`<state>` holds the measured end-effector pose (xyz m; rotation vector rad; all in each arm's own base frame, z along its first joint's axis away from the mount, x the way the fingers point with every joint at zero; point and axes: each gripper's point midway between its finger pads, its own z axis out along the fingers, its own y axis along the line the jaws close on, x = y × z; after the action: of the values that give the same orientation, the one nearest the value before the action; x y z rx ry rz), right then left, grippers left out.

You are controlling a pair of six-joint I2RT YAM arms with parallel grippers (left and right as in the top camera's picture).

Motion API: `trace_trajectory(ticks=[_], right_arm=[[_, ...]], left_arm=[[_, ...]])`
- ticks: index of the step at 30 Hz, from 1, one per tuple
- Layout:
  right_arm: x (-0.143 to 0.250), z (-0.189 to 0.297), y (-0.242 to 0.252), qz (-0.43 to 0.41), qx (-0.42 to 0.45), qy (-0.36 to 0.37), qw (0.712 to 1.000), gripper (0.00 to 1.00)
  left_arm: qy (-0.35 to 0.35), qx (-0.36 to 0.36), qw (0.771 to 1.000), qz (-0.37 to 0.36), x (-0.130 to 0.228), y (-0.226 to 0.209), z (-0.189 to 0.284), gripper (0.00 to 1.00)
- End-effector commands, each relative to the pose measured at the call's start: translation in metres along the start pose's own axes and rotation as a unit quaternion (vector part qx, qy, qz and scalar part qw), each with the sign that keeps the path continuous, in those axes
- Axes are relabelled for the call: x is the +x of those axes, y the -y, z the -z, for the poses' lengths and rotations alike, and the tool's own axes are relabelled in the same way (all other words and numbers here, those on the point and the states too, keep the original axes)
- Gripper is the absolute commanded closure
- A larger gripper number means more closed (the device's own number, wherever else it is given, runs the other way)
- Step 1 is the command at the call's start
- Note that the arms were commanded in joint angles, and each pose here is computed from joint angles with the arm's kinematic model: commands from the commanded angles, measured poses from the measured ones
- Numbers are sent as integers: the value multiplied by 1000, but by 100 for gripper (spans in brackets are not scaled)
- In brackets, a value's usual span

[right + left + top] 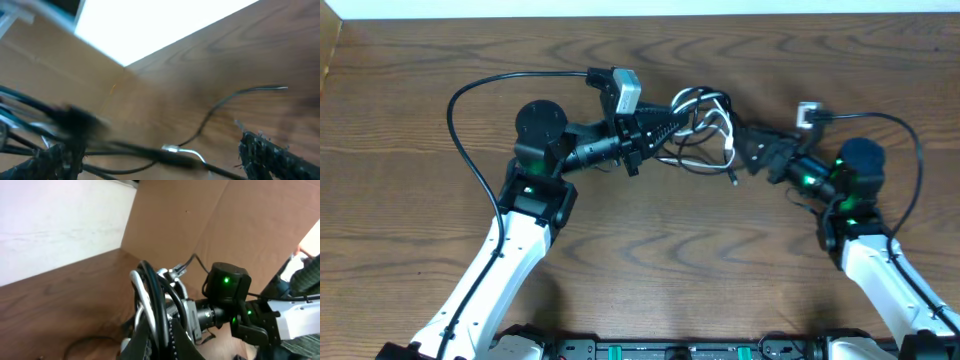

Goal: Untangle cables

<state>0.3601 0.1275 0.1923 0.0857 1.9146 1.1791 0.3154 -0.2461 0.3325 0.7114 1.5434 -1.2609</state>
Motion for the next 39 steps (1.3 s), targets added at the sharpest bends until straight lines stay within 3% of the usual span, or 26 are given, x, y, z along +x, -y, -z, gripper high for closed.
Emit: trace_trajectory(ticks=[1, 5, 12, 17, 31, 39], right_arm=[[-18, 15, 13, -1, 9, 20, 1000, 5], [-25, 25, 18, -22, 3, 24, 999, 2], [-17, 30, -32, 5, -116, -24, 993, 1], [-24, 36, -56, 27, -160, -20, 986, 1], [-8, 9, -85, 34, -175, -13, 984, 1], [-9, 6, -87, 34, -174, -7, 984, 7]], left_arm=[[7, 9, 1000, -21, -14, 2, 8, 92], [0, 19, 1000, -18, -12, 5, 9, 92], [1, 17, 1000, -17, -12, 4, 9, 92], [0, 17, 1000, -17, -11, 4, 9, 92], [-21, 28, 999, 7, 3, 10, 1, 92], [-32, 24, 999, 12, 10, 8, 1, 92]])
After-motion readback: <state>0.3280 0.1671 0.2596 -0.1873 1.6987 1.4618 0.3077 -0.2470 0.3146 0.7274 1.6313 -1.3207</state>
